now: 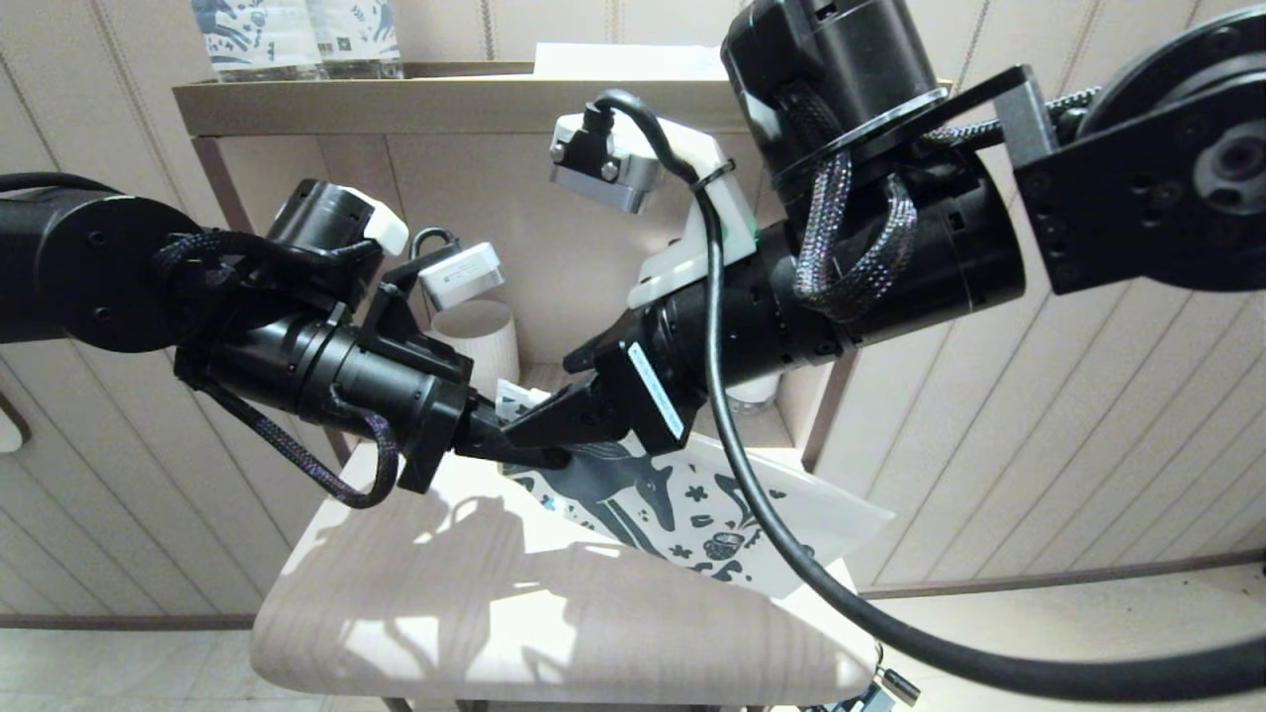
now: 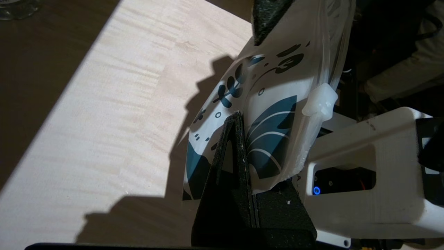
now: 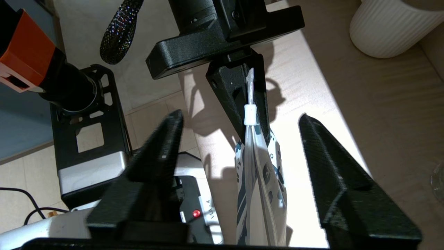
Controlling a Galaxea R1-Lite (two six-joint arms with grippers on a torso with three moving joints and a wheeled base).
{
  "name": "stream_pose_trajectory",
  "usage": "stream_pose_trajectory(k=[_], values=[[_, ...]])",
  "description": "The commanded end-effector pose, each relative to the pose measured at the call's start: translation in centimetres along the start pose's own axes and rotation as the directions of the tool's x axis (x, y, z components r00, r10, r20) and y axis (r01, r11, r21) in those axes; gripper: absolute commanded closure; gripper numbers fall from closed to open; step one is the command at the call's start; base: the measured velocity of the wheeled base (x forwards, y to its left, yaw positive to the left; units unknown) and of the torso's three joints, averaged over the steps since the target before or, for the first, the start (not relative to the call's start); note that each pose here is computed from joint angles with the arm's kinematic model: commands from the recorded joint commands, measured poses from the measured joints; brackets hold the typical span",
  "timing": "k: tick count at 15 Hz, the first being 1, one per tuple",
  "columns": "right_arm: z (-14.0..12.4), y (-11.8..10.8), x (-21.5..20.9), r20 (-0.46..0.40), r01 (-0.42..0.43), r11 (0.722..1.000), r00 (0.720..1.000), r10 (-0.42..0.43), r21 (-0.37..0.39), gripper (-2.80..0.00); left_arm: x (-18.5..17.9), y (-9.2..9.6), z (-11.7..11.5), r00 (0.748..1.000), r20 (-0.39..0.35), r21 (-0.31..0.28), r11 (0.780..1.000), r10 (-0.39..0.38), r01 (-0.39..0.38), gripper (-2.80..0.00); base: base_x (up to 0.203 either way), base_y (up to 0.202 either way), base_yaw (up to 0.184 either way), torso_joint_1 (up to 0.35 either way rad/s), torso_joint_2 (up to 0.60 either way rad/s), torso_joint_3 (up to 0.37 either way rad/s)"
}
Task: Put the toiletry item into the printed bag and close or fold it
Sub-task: Close the strorage bag and place it on the desk
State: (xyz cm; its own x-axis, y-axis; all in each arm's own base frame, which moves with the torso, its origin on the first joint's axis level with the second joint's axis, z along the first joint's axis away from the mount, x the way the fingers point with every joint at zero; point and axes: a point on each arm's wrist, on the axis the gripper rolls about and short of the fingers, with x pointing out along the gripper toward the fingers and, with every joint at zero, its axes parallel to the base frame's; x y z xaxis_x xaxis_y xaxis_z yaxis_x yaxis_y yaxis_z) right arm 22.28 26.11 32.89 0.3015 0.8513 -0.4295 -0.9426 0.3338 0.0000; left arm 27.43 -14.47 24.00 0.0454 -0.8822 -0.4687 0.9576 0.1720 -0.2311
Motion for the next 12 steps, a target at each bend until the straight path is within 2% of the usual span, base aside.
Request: stream_pose_trajectory(k=[1,2,3,12], values=[[-0.21,-0.08,0.36,-0.012,-0.004,1.000,1.000,0.004,0.004,0.00,0.00,0.01,-0.03,1.000,0.000,0.000,1.000,-0.005,0.005,0.00,0.000,0.000,0.000,0.000,0.00,0.000],[-0.24,-0.03,0.40,-0.013,-0.006,1.000,1.000,0.006,0.003,0.00,0.00,0.00,-0.03,1.000,0.001,0.000,1.000,-0.006,0.006,0.00,0.000,0.000,0.000,0.000,0.00,0.000],[-0.22,-0.04,0.41,-0.013,-0.006,1.000,1.000,0.006,0.003,-2.80,0.00,0.01,-0.02,1.000,0.001,0.000,1.000,-0.006,0.006,0.00,0.000,0.000,0.000,0.000,0.00,0.000],[-0.42,-0.11,0.70,-0.021,-0.009,1.000,1.000,0.009,0.007,-2.80,0.07,0.04,-0.32,1.000,-0.002,-0.005,1.000,-0.008,0.008,0.00,0.000,0.000,0.000,0.000,0.00,0.000]])
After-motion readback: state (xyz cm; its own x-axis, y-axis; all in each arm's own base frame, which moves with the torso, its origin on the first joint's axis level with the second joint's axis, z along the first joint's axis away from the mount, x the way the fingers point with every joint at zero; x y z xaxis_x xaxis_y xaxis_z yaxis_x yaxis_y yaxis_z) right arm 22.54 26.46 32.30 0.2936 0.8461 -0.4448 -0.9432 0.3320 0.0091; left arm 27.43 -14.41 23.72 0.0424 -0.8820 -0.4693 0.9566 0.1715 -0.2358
